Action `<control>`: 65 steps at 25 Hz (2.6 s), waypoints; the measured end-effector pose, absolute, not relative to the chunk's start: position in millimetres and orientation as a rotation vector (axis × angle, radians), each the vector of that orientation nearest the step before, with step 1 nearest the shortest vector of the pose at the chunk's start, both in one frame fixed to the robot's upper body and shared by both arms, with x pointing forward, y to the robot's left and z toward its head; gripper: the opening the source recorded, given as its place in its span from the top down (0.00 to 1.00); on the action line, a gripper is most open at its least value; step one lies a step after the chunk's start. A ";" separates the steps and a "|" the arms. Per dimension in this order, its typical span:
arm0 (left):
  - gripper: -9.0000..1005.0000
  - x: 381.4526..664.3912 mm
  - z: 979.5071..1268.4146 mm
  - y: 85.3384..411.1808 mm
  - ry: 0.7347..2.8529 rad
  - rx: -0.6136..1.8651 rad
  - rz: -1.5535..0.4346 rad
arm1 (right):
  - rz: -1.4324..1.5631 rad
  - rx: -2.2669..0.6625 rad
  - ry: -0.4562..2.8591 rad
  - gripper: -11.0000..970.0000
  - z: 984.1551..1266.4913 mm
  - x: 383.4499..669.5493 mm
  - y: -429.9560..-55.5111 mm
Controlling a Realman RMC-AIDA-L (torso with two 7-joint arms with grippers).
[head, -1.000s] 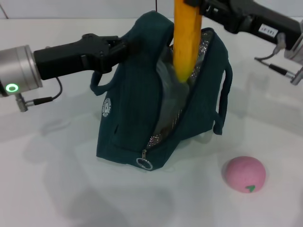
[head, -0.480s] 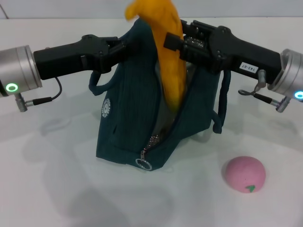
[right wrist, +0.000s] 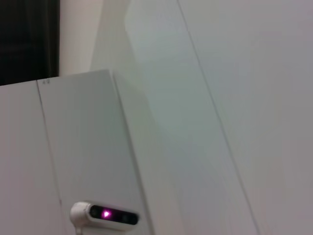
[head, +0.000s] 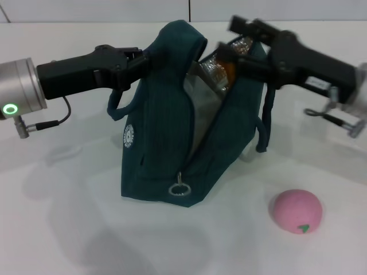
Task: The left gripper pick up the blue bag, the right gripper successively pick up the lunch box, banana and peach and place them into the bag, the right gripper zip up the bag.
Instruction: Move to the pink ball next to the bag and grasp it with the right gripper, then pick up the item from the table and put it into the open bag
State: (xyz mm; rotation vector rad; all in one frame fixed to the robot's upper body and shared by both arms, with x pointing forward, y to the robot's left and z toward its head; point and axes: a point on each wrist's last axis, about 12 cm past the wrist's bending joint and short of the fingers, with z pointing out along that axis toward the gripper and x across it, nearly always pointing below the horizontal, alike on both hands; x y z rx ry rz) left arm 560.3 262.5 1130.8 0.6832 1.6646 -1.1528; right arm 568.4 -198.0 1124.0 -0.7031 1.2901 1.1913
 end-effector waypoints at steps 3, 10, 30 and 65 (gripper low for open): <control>0.91 559.2 1129.9 264.6 1.669 0.678 -1.150 | 1.144 -0.734 1.269 0.19 1128.8 561.4 -218.4; 0.91 556.6 1128.1 273.0 1.686 0.665 -1.136 | 1.072 -1.026 1.512 0.12 1146.8 536.7 -264.2; 0.90 563.8 1130.1 268.2 1.696 0.691 -1.121 | 0.731 -1.383 2.094 0.13 1122.9 520.2 -247.4; 0.88 563.3 1129.9 270.1 1.696 0.682 -1.119 | 0.722 -1.150 1.984 0.61 1152.7 540.3 -266.9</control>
